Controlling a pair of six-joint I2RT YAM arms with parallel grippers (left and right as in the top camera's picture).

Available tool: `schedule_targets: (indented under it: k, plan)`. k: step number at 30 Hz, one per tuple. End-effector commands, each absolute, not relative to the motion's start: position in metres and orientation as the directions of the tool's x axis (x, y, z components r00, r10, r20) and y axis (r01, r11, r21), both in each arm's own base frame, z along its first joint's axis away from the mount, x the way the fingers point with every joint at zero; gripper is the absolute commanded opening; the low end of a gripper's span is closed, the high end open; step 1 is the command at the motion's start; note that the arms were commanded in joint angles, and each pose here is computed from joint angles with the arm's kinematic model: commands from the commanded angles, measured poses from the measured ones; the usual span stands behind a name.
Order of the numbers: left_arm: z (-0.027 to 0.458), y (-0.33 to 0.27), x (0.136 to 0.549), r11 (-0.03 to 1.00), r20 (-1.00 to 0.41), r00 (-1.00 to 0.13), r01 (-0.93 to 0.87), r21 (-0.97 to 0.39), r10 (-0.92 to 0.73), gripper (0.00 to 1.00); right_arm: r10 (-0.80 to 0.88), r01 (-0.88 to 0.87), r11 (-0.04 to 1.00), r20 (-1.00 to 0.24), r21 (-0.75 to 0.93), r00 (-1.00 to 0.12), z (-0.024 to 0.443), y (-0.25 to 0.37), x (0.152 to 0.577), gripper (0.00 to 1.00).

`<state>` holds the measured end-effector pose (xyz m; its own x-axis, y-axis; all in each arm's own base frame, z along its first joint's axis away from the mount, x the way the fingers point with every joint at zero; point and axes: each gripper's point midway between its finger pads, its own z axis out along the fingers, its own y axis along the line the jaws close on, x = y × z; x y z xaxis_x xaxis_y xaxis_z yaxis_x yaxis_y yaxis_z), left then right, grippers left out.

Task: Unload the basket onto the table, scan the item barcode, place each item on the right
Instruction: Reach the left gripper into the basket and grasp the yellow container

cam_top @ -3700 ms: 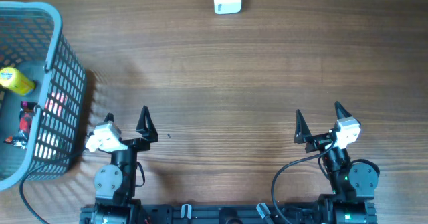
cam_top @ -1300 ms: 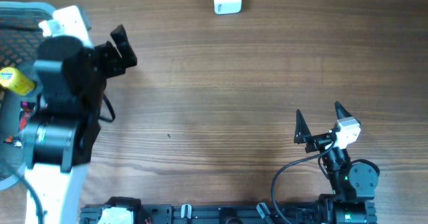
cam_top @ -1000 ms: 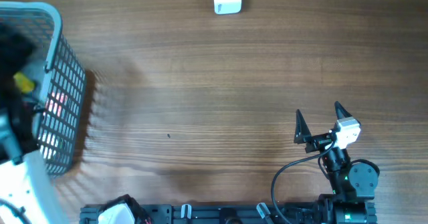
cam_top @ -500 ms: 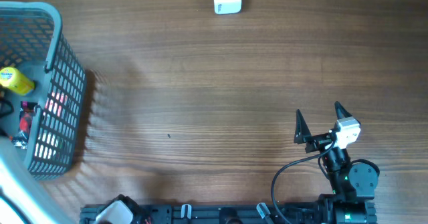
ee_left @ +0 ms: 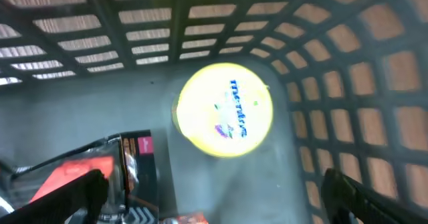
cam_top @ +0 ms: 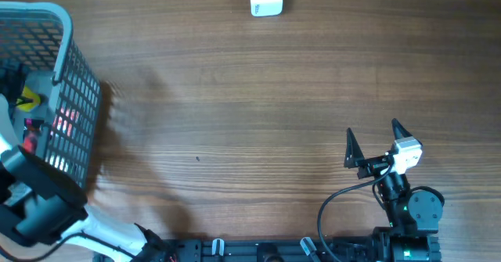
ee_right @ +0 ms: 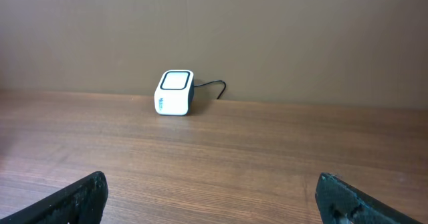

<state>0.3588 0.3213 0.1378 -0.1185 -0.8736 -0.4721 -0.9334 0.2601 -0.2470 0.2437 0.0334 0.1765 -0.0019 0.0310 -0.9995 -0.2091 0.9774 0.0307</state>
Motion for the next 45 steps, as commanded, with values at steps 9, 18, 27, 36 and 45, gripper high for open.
schedule_targets:
  k: [9,18,27,36,45]
  plan:
    - [0.095,0.356,0.363,0.243,-0.54,-0.134,-0.961,-0.134,-0.831,1.0,0.027,-0.225,0.974,-1.0,0.025,0.006,0.178,0.036,0.243,1.0]
    - [0.059,0.362,0.37,0.239,-0.524,-0.145,-0.964,-0.116,-0.839,0.87,0.027,-0.225,0.974,-1.0,0.025,0.006,0.178,0.036,0.243,1.0]
    - [0.058,0.361,0.369,0.24,-0.521,-0.148,-0.964,-0.114,-0.841,0.66,0.027,-0.226,0.974,-1.0,0.025,0.006,0.178,0.037,0.243,1.0]
    - [0.091,0.359,0.367,0.245,-0.548,-0.13,-0.959,-0.141,-0.827,0.52,0.026,-0.225,0.974,-1.0,0.024,0.006,0.178,0.036,0.243,1.0]
    - [0.139,0.353,0.361,0.252,-0.589,-0.101,-0.951,-0.18,-0.802,0.5,0.026,-0.225,0.974,-1.0,0.024,0.006,0.178,0.036,0.243,1.0]
